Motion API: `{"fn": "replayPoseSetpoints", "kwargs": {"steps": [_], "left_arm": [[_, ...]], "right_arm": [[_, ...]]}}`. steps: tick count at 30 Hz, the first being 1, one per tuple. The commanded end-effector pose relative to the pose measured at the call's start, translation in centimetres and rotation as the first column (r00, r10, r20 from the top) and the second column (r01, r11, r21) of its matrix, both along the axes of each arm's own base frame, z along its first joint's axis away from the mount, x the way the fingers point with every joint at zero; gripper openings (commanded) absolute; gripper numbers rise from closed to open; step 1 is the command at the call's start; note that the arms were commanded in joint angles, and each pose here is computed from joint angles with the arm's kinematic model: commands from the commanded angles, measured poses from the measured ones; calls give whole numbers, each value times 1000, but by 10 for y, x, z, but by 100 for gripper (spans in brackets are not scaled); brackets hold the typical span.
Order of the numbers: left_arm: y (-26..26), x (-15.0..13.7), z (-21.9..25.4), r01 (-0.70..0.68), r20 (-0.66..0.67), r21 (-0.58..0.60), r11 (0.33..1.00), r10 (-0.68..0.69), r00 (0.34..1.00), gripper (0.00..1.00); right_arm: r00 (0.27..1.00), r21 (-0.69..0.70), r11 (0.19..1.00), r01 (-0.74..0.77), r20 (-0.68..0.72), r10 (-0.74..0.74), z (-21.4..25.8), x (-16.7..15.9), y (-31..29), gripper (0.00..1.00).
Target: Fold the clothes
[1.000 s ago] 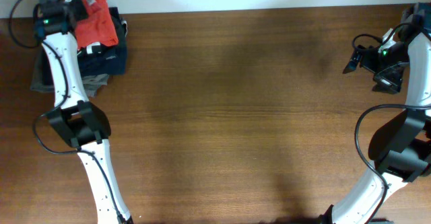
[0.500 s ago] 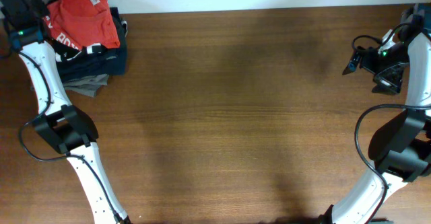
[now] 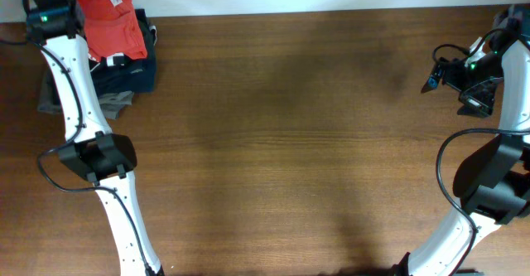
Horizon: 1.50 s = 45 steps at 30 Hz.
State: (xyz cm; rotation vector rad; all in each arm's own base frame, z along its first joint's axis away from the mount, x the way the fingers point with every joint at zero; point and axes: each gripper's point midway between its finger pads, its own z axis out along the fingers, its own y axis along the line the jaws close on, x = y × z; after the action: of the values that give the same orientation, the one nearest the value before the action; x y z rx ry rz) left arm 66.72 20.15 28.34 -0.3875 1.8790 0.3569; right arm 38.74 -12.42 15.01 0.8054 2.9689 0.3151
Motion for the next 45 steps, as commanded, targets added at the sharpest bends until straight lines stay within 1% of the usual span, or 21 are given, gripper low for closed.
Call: {"fn": "replayPoseSetpoints", "kwargs": {"steps": [1, 5, 8, 11, 15, 18, 24, 28, 31, 34, 36, 39, 41, 43, 45], "left_arm": [[2, -18, 13, -12, -42, 1, 1000, 12, 999, 6], [7, -23, -45, -30, -198, -43, 999, 21, 980, 6], [12, -24, -79, -50, -265, -71, 996, 29, 964, 5], [15, -23, -102, -65, -298, -91, 994, 35, 954, 5], [23, -16, -129, -73, -308, -93, 993, 41, 951, 5], [33, -8, -158, -80, -308, -98, 992, 46, 950, 5], [63, 9, -210, -110, -243, -91, 990, 85, 966, 5], [85, 8, -239, -142, -228, -82, 986, 121, 966, 12], [98, 3, -235, -174, -222, -68, 982, 155, 963, 13], [108, 2, -196, -217, -160, -29, 976, 209, 965, 13], [109, 3, -157, -217, -90, -14, 976, 215, 973, 12], [99, 7, -94, -176, 20, -10, 984, 176, 984, 12], [88, 8, -61, -137, 73, -10, 990, 138, 988, 12], [78, 9, -40, -113, 103, -11, 994, 114, 988, 13], [69, 10, -31, -96, 114, -10, 995, 97, 989, 13]], "right_arm": [[999, -5, 1000, 2, 34, -1, 8, 4, -1, 99], [999, -7, 1000, 1, 40, -1, 8, 6, -1, 99], [999, -7, 1000, 2, 40, -1, 8, 6, -1, 99], [999, -7, 1000, 2, 40, -2, 8, 6, -1, 99], [999, -7, 1000, 2, 40, -2, 8, 6, -1, 99], [999, -6, 1000, 5, 39, -5, 8, 6, -1, 99], [999, -3, 1000, 5, 32, -5, 8, 4, 0, 99], [1000, 3, 1000, 5, 18, -5, 7, 1, 1, 99], [1000, 8, 1000, 5, 4, -5, 7, -3, 2, 99], [1000, 8, 1000, 5, 4, -5, 7, -3, 2, 99], [1000, 8, 1000, 5, 4, -5, 7, -3, 2, 99], [1000, 8, 1000, 5, 4, -5, 7, -3, 3, 99], [1000, 8, 1000, 5, 5, -5, 7, -3, 2, 99], [1000, 8, 1000, 5, 4, -5, 7, -3, 3, 99], [1000, 8, 1000, 5, 5, -5, 7, -3, 2, 99]]}}
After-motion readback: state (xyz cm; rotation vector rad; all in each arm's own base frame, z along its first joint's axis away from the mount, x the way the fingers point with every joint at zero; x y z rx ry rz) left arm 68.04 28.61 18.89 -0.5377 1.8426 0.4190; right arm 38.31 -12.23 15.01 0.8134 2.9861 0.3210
